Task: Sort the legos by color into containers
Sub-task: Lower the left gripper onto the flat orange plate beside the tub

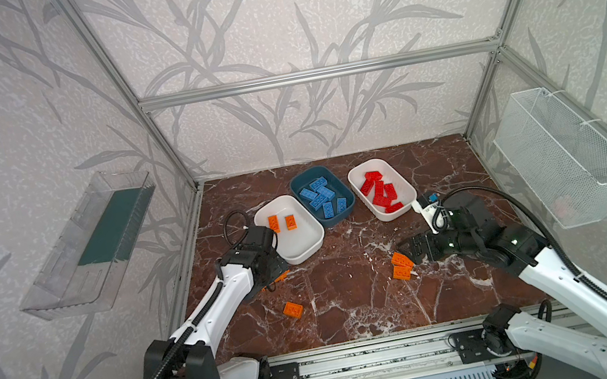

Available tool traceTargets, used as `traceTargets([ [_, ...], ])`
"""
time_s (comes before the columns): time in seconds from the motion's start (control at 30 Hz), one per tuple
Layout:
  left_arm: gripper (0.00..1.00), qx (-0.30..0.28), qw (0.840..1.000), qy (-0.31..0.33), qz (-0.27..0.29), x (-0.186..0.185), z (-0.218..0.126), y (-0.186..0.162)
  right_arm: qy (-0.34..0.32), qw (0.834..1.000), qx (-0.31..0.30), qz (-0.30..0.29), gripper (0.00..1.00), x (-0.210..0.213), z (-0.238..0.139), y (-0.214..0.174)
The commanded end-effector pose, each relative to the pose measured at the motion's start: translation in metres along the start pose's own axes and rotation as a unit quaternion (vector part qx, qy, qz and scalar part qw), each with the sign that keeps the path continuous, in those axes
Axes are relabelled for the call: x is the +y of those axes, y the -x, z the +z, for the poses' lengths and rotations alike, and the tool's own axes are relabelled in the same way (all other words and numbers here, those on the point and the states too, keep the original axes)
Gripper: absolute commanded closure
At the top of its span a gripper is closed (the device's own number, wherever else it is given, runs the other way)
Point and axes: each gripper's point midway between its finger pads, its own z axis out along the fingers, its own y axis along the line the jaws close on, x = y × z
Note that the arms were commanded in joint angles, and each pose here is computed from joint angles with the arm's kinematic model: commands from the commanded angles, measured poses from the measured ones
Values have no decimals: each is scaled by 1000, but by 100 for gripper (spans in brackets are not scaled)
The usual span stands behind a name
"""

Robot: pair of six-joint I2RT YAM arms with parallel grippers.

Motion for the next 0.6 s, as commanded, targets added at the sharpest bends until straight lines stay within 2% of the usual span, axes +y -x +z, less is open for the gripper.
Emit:
traceTargets([
  [0.0, 1, -10, 1000, 10, -6, 3, 6, 1, 4, 1000, 16, 17, 1, -1, -5, -17],
  [0.17, 1, 11, 1000, 15, 16, -2, 23, -5, 3, 1000, 7, 26, 1, -1, -14, -19],
  [0.57, 1, 16, 1000, 11, 3, -13, 47, 9, -4, 1000, 12, 28, 1, -1, -12, -15],
])
